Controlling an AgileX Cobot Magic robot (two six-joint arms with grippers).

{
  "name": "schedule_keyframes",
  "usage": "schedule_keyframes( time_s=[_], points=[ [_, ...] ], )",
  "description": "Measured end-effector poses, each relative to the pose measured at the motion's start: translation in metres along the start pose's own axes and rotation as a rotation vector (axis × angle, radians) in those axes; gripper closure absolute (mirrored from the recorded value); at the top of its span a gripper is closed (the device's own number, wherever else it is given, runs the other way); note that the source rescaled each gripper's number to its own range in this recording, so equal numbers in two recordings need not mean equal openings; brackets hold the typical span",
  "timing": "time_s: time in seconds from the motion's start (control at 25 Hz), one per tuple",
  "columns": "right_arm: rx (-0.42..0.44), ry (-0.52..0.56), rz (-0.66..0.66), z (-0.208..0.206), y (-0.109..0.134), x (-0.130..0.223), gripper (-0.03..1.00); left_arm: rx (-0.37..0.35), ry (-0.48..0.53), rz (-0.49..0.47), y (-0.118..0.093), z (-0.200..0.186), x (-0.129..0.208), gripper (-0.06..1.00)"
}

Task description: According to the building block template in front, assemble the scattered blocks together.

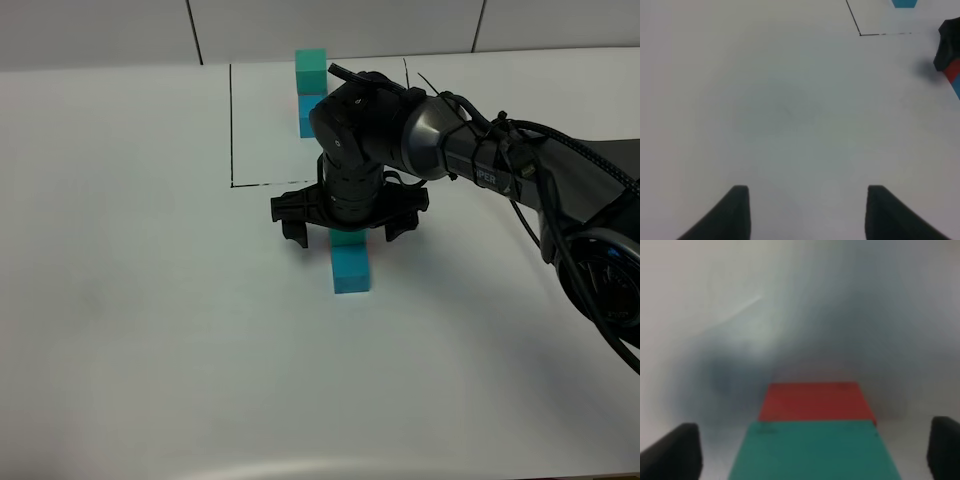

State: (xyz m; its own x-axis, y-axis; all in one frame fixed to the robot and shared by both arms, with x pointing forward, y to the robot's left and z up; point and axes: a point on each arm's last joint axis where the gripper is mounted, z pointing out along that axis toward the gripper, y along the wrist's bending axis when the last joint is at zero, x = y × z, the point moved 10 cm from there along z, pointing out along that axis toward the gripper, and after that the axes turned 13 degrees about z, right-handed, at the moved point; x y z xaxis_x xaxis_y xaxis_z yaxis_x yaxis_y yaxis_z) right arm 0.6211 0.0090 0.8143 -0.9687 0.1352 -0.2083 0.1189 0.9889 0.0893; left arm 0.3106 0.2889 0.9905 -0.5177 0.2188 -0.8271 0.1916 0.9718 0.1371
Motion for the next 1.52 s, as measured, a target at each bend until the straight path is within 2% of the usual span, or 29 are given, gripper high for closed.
schedule_keyframes(
  time_s=[0.12, 0.28, 0.52, 0.68, 0.88, 1.0, 1.16, 1.52],
  points=[
    [-0.006, 0.0, -0.017, -0.004, 0.001, 0.0, -0.03, 0.0, 0.0, 0.0, 0.0, 0.0, 0.0, 0.79],
    [-0.031, -0.02, -0.059, -0.027, 0.007, -0.001, -0.03, 0.0, 0.0, 0.0, 0.0, 0.0, 0.0, 0.79],
    [-0.114, -0.029, -0.126, -0.074, 0.02, 0.004, -0.03, 0.0, 0.0, 0.0, 0.0, 0.0, 0.0, 0.79],
    [-0.11, -0.031, -0.166, -0.098, 0.014, 0.005, 0.03, 0.0, 0.0, 0.0, 0.0, 0.0, 0.0, 0.79],
    [-0.089, -0.05, -0.21, -0.119, -0.006, -0.008, 0.16, 0.0, 0.0, -0.001, 0.0, 0.0, 0.0, 0.79],
    [-0.095, -0.069, -0.203, -0.127, -0.026, -0.023, 0.22, 0.0, 0.0, -0.001, 0.0, 0.0, 0.0, 0.79],
    [-0.099, -0.103, -0.163, -0.132, -0.068, -0.039, 0.24, 0.0, 0.0, -0.001, 0.0, 0.0, 0.0, 0.79],
    [-0.098, -0.25, 0.07, -0.161, -0.195, -0.061, 0.24, 0.0, 0.0, -0.001, 0.0, 0.0, 0.0, 0.79]
  ],
)
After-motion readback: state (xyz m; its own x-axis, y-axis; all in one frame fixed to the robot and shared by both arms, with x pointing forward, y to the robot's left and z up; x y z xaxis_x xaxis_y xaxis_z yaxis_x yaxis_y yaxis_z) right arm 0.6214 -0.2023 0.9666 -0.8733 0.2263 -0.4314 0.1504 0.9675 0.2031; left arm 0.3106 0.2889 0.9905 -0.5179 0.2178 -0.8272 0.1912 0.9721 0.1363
